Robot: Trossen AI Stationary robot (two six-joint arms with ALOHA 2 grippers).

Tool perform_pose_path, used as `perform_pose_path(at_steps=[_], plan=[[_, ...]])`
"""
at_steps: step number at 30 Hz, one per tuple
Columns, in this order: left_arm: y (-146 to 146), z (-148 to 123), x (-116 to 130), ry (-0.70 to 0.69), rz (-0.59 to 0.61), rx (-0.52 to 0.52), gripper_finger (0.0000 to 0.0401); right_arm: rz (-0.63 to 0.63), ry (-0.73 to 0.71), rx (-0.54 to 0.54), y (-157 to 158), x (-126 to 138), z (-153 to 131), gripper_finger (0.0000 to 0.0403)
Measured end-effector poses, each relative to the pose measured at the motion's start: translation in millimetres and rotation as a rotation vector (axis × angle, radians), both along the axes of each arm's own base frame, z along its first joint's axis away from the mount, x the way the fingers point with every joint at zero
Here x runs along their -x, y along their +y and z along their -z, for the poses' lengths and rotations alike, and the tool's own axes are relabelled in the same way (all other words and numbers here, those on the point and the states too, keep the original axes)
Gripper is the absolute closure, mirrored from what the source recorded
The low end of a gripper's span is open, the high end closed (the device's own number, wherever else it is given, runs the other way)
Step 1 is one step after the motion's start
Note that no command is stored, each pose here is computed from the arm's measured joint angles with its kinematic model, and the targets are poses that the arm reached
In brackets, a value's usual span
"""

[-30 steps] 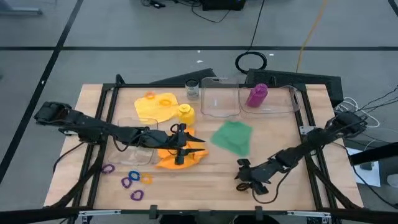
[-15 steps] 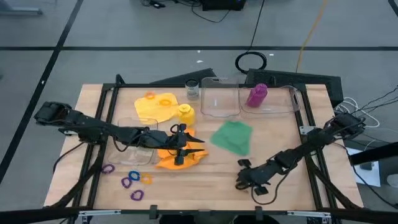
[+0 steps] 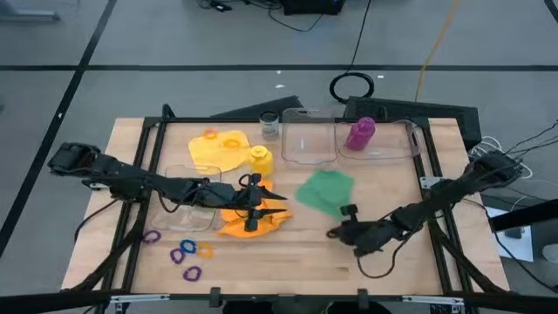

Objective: Pick & Place Sports Items
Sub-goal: Put the black spring keychain into the bottom transparent bin

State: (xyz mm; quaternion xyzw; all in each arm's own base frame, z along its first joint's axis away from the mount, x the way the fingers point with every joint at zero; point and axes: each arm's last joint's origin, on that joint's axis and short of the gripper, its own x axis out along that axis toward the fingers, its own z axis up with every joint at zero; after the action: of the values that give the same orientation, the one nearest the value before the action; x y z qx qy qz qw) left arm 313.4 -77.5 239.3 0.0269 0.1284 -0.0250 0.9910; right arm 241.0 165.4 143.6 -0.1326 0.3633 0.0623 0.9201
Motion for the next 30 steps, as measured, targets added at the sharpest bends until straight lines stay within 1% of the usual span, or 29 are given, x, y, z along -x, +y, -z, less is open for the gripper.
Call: perform_pose_path(at_steps=[4, 9, 12, 15, 20, 25, 30], plan=[[0, 0, 0, -0.004, -0.003, 0.015, 0.0226, 0.059, -0.21, 0.057, -6, 1, -41, 0.0401], [0, -2, -2, -0.032, -0.016, 0.075, 0.0226, 0.164, -0.409, 0.186, -19, 10, -82, 0.0398], [-1, 0, -6, -0.06, -0.024, 0.114, 0.0226, 0.183, -0.482, 0.263, -23, 11, -97, 0.0401], [-1, 6, -13, -0.095, -0.024, 0.112, 0.0226, 0.223, -0.547, 0.316, -30, 6, -107, 0.0401], [3, 18, -26, -0.153, -0.043, 0.127, 0.0226, 0.294, -0.604, 0.325, -43, -8, -112, 0.0402], [10, 28, -35, -0.197, -0.052, 0.175, 0.0226, 0.356, -0.59, 0.336, -56, -21, -104, 0.0402], [17, 33, -39, -0.199, -0.042, 0.221, 0.0226, 0.372, -0.597, 0.353, -60, -33, -95, 0.0402]])
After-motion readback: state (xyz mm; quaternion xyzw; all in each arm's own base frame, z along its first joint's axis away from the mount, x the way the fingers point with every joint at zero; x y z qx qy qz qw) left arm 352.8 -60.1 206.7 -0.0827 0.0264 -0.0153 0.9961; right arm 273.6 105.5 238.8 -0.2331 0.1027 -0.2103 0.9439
